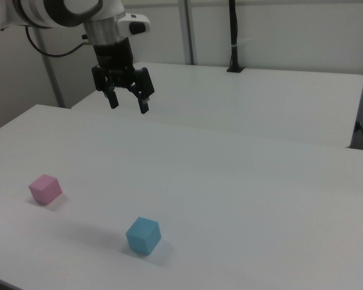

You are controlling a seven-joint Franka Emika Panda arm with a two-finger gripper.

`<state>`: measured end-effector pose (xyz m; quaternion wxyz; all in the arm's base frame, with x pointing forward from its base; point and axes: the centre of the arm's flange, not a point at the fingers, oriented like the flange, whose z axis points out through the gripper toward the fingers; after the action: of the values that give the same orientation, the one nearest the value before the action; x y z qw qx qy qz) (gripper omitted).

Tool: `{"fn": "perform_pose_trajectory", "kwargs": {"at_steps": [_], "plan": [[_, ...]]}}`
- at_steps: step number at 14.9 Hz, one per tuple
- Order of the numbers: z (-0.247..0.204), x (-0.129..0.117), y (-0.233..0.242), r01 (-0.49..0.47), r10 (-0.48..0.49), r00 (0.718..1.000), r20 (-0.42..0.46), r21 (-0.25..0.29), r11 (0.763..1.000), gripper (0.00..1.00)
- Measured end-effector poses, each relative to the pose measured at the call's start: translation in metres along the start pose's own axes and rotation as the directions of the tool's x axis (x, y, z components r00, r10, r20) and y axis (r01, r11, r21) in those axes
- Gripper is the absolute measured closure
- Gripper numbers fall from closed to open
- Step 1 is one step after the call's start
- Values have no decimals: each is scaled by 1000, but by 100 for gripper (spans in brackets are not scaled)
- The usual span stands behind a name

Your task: Put blue cube on pink cube

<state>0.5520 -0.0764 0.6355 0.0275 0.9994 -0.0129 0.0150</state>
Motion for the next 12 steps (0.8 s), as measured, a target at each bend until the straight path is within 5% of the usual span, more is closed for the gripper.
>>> {"fn": "perform_pose_trajectory", "kwargs": {"at_steps": [12], "plan": [[6,4,-12,23,-23,1000,11,1,1000,0]]}}
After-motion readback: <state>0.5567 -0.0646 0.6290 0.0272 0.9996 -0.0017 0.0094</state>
